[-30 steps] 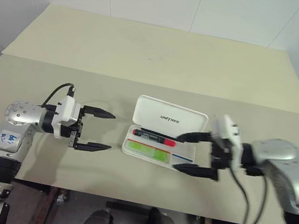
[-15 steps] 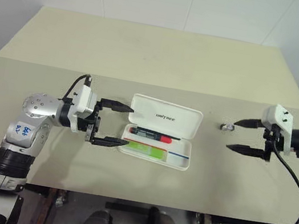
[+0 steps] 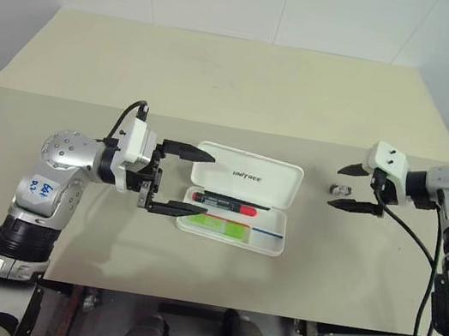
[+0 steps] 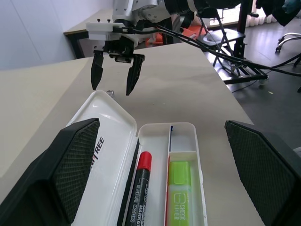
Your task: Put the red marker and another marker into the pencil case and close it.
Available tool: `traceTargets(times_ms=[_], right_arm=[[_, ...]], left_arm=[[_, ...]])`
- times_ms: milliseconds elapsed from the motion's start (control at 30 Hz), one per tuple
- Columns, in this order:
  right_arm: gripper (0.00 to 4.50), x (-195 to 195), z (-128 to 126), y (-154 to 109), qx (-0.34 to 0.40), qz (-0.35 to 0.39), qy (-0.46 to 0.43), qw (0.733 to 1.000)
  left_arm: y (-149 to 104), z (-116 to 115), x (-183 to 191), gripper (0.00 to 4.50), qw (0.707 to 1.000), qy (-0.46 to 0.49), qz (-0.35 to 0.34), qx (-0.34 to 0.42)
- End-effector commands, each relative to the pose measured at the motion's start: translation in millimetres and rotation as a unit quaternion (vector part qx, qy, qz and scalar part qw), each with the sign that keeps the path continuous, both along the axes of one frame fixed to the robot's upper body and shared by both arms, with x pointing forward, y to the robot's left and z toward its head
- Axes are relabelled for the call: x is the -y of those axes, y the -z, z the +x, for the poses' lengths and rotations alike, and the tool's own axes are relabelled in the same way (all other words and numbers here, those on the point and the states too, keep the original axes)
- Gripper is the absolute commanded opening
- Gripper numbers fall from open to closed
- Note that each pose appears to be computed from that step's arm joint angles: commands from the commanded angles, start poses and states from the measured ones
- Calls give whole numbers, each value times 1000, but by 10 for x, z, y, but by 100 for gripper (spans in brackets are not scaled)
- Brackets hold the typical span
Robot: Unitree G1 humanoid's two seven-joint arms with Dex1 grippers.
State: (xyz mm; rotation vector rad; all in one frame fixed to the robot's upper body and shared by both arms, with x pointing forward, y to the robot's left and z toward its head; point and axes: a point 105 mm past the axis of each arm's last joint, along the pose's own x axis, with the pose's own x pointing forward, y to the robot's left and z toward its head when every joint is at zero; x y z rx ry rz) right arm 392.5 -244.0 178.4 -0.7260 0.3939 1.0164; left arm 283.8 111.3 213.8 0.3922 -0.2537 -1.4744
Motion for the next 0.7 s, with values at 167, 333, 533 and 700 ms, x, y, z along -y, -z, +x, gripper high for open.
traceTargets(times_ms=[167, 333, 533, 700], right_arm=[[449, 58, 101, -96, 14, -31, 35, 999], [449, 67, 140, -69, 15, -46, 50, 998], [449, 32, 188, 31, 6, -56, 68, 996], [449, 29, 181, 142, -14, -67, 74, 995]], left_arm=[[-109, -97, -78, 450, 1000, -16, -6, 25], [-118, -134, -124, 450, 999, -30, -3, 27], [-156, -172, -159, 450, 999, -43, 1, 33], [-190, -200, -191, 450, 998, -50, 6, 38]])
